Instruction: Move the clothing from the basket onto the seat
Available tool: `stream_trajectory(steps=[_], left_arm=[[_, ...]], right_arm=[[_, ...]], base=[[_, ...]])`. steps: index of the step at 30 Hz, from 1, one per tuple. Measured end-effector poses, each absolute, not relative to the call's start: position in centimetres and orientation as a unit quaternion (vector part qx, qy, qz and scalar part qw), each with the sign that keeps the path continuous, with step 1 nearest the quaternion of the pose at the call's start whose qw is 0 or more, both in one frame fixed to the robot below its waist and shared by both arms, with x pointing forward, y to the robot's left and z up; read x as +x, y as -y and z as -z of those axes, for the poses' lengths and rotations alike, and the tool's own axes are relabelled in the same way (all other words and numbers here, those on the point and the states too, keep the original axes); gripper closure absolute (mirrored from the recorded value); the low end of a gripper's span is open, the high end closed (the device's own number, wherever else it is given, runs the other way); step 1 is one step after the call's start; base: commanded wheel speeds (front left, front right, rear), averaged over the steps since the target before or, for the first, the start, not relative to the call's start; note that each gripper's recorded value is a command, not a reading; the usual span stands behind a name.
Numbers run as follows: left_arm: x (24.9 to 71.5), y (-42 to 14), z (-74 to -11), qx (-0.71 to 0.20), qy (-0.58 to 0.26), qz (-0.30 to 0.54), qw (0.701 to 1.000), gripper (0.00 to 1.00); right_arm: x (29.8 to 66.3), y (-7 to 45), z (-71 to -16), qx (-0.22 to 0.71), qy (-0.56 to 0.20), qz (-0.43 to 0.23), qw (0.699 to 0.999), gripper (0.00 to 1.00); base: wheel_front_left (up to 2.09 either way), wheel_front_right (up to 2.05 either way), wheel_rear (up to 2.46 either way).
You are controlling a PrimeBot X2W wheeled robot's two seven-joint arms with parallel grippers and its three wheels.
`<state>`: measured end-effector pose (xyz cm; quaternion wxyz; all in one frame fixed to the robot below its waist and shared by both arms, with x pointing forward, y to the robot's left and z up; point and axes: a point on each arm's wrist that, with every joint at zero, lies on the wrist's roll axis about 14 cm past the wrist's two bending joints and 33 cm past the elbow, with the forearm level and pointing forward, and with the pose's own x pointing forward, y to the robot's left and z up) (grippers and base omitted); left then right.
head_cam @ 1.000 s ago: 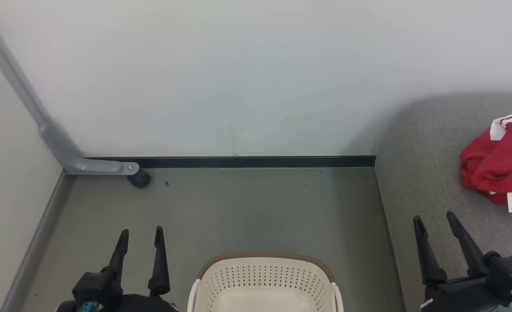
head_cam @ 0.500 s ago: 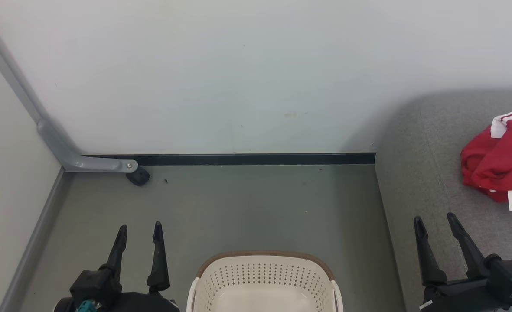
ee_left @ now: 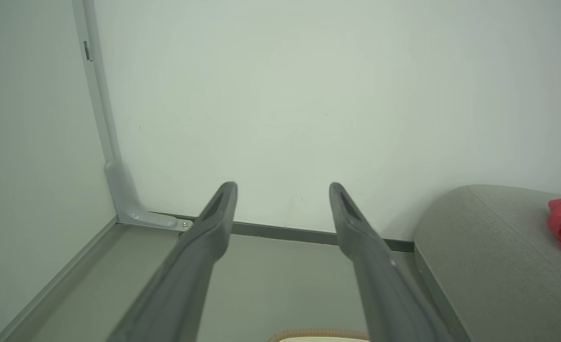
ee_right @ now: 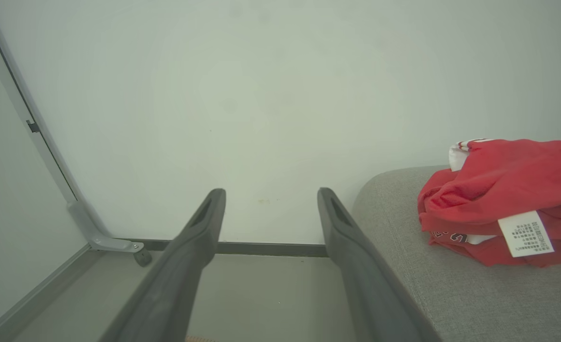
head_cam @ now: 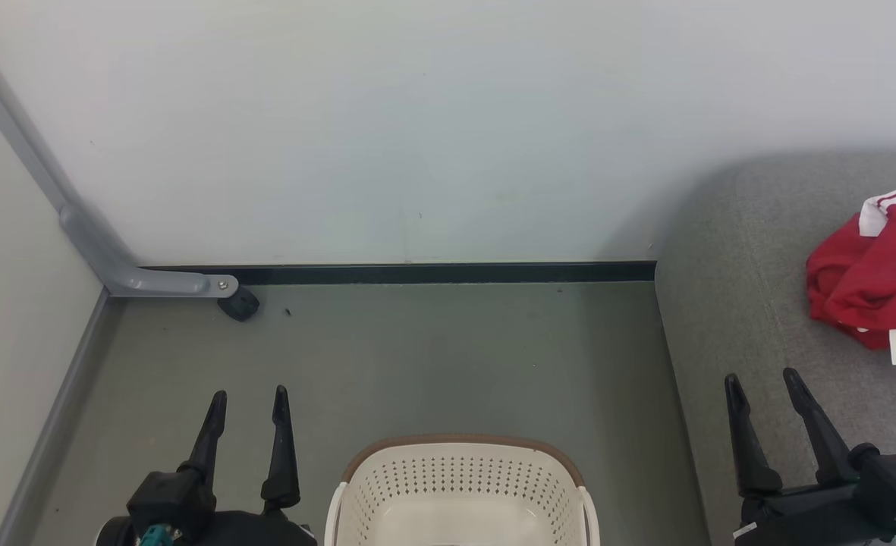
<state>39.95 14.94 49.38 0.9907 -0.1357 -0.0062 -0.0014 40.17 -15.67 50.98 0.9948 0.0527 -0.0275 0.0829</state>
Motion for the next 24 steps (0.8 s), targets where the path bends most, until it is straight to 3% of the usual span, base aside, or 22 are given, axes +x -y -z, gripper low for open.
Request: stream_trajectory(steps=[12, 13, 24], left_arm=[[40.0, -15.2, -49.2, -0.137, 0.005, 0.001, 0.991, 0.00], [40.0, -15.1, -49.2, -0.137, 0.006, 0.003, 0.990, 1.00], [38.7, -15.5, -46.3, -0.155, -0.043, -0.008, 0.987, 1.00]], right_arm=[[40.1, 15.7, -50.4, 0.060, 0.022, -0.082, 0.995, 0.00], [40.1, 15.6, -50.4, 0.061, 0.023, -0.084, 0.994, 1.00], [39.1, 15.5, -47.6, 0.095, -0.028, -0.066, 0.993, 1.00]], base=[[0.00, 0.00, 0.00], [0.00, 0.00, 0.00], [0.00, 0.00, 0.00]])
